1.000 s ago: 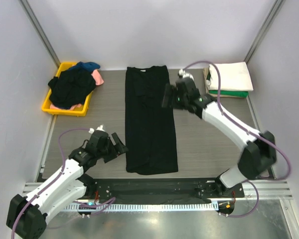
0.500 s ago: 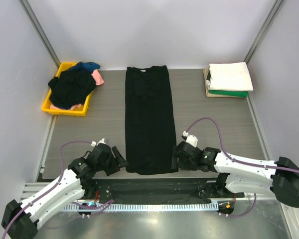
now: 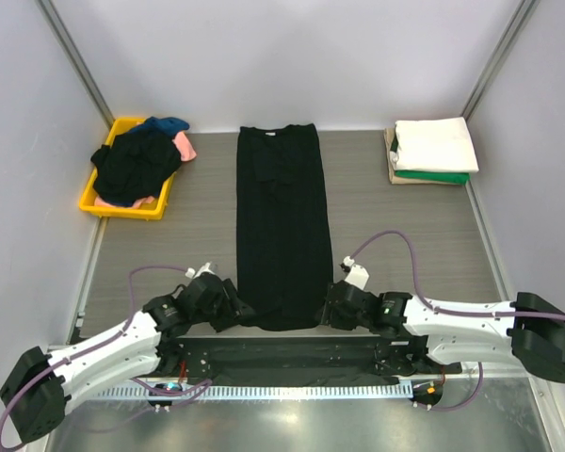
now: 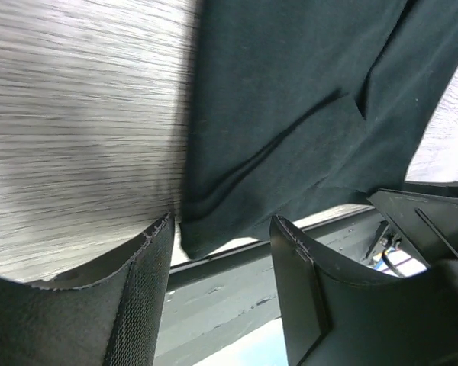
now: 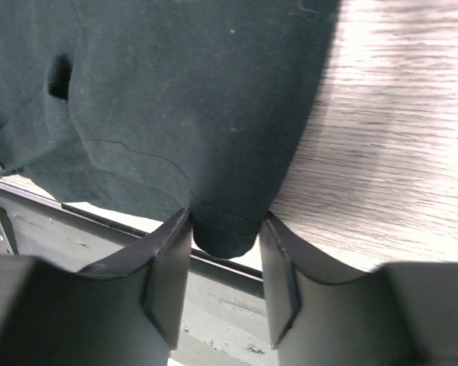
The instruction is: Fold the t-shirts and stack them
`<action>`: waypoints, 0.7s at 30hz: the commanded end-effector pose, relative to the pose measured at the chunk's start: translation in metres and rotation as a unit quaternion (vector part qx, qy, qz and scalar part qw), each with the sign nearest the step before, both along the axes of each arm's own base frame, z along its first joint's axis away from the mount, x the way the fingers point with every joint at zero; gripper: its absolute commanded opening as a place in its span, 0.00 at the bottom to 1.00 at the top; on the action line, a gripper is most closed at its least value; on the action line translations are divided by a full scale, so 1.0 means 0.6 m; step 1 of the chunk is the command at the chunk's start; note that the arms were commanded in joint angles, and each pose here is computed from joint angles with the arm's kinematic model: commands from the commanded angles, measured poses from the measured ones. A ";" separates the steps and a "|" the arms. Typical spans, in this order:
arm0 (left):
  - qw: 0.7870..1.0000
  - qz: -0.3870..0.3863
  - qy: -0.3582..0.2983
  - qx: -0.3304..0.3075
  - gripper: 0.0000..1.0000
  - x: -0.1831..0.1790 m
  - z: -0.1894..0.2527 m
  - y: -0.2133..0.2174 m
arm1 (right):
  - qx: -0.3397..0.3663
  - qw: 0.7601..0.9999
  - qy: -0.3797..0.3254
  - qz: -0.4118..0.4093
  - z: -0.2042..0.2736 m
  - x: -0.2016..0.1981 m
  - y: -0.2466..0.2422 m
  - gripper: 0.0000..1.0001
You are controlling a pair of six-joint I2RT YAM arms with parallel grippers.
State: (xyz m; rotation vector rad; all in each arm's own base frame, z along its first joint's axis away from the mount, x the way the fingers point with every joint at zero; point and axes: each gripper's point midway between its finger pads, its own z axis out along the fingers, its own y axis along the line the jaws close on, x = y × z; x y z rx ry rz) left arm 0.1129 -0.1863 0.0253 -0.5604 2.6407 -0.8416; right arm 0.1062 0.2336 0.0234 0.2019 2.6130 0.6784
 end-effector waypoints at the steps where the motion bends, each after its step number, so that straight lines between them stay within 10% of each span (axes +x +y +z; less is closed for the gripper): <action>1: 0.998 0.017 0.015 0.055 0.54 -0.009 -0.049 0.028 | -0.040 0.999 0.017 -0.017 -0.036 -0.016 -0.041 0.43; 11: 0.995 0.028 -0.022 0.092 0.02 0.014 -0.036 0.025 | -0.056 0.998 0.019 -0.007 -0.041 -0.022 -0.049 0.01; 21: 0.991 0.001 -0.088 0.099 0.00 0.024 0.104 -0.011 | -0.036 0.997 -0.068 0.011 0.091 0.003 -0.002 0.01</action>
